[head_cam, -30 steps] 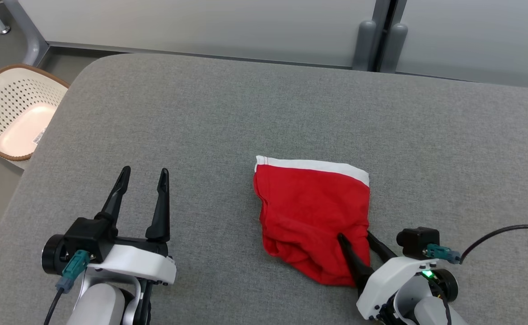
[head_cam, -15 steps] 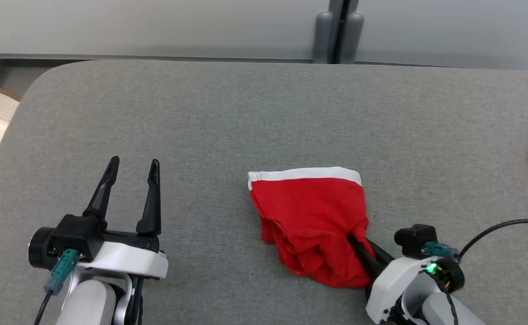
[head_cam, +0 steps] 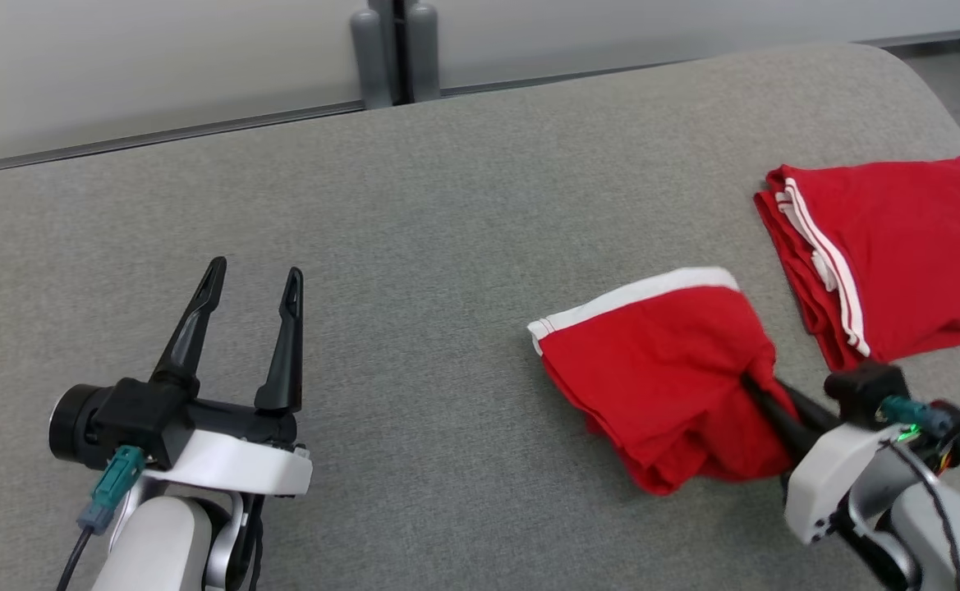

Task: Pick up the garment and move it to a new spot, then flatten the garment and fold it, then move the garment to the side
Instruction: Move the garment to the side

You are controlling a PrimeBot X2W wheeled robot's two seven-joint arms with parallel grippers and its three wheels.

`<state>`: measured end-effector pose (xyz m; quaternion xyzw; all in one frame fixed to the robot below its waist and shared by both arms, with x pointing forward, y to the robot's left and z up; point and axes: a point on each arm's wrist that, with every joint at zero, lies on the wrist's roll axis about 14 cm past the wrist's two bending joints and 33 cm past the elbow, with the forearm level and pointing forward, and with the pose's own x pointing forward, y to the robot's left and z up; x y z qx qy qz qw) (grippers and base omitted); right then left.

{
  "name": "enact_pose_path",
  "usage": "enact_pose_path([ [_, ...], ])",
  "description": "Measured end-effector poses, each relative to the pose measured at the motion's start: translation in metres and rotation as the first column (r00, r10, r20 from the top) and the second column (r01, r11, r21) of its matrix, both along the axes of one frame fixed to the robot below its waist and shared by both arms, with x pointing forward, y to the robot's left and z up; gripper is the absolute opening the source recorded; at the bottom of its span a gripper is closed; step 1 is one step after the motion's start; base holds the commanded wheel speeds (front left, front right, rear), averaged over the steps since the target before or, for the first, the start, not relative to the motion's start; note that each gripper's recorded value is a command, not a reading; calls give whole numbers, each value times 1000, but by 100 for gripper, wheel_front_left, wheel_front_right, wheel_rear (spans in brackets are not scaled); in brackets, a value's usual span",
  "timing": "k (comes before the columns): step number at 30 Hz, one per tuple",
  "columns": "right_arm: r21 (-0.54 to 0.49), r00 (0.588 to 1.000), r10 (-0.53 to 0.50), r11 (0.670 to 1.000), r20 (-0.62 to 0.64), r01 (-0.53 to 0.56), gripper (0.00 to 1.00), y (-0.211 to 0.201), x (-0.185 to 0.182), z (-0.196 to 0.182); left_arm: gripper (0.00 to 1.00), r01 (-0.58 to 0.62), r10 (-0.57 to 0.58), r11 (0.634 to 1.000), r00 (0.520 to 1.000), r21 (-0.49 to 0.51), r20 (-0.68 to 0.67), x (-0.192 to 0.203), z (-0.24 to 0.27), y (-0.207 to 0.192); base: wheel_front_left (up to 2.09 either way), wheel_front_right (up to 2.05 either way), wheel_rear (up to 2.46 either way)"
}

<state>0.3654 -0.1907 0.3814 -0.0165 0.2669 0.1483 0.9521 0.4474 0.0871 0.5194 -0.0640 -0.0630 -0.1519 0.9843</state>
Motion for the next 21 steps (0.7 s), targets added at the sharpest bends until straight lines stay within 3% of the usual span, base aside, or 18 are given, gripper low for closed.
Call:
enact_pose_path([
  [7,-240,990,37,971,135,-3,0,-72,54,51,100,93,-93,996,996,-17,-5,27,-10,-33,0,0,0],
  [12,-365,991,-54,926,119,94,0,-143,74,61,100,119,-119,993,993,-14,-11,45,-22,-38,0,0,0],
  [17,-362,971,-193,903,142,232,0,-194,86,62,100,118,-118,993,993,-3,-26,58,-38,-34,0,0,0],
  [21,-356,957,-270,889,103,289,0,-212,88,39,100,117,-116,993,992,10,-40,66,-49,-30,0,0,0],
])
